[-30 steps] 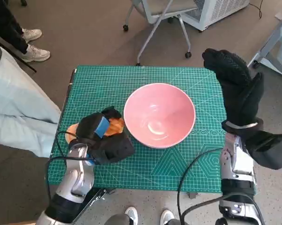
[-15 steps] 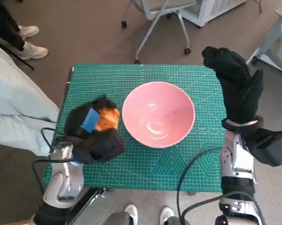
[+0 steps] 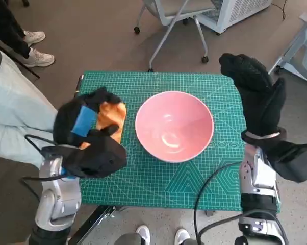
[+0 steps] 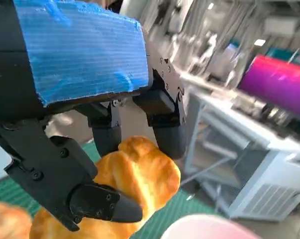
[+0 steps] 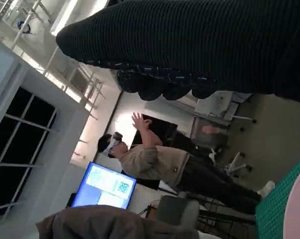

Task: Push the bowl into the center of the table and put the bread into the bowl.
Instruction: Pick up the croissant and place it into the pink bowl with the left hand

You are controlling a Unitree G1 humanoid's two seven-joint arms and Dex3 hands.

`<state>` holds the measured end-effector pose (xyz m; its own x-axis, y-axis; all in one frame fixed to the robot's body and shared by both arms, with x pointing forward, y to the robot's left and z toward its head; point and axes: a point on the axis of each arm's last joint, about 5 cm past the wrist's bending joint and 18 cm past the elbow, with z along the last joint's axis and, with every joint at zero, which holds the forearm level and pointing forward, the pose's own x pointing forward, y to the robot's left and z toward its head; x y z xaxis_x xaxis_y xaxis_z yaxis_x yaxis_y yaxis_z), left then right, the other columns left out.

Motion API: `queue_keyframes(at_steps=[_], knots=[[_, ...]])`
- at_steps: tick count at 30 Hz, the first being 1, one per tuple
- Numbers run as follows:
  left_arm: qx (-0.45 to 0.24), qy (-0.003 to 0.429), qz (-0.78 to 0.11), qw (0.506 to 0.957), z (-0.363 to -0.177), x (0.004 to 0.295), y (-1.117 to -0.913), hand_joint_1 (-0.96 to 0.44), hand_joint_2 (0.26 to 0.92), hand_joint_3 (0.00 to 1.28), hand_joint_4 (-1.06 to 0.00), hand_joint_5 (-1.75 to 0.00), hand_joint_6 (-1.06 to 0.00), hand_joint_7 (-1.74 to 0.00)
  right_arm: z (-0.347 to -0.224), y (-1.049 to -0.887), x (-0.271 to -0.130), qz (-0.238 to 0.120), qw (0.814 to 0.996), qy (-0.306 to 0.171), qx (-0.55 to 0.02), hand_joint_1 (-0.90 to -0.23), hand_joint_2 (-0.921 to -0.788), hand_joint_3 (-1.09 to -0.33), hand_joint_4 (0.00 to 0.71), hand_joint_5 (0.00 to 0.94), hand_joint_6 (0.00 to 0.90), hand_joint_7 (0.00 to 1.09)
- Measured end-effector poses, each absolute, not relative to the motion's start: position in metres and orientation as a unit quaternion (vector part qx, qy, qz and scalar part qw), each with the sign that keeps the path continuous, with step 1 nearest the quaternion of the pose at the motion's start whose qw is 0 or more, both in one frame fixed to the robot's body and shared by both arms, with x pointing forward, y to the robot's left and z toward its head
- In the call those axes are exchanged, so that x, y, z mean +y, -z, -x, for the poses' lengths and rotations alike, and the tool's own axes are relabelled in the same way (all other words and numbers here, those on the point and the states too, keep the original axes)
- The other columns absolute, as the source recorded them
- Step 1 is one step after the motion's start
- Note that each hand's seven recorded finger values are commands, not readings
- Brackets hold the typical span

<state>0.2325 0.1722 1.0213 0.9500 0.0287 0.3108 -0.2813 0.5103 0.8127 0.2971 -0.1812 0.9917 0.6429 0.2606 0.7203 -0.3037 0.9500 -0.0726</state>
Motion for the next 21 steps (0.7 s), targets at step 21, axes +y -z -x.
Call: queue_keyframes(at_steps=[21], knots=[[-0.232,-0.083,-0.508,0.825,-0.245,0.156,-1.060,0.00,0.763,0.18,-0.95,-1.01,-0.83,-0.83,-0.298,-0.992,-0.183,-0.026,0.905,-0.151,-0.397,-0.642,-0.921,-0.747,0.181,0.001,0.063,0.54]])
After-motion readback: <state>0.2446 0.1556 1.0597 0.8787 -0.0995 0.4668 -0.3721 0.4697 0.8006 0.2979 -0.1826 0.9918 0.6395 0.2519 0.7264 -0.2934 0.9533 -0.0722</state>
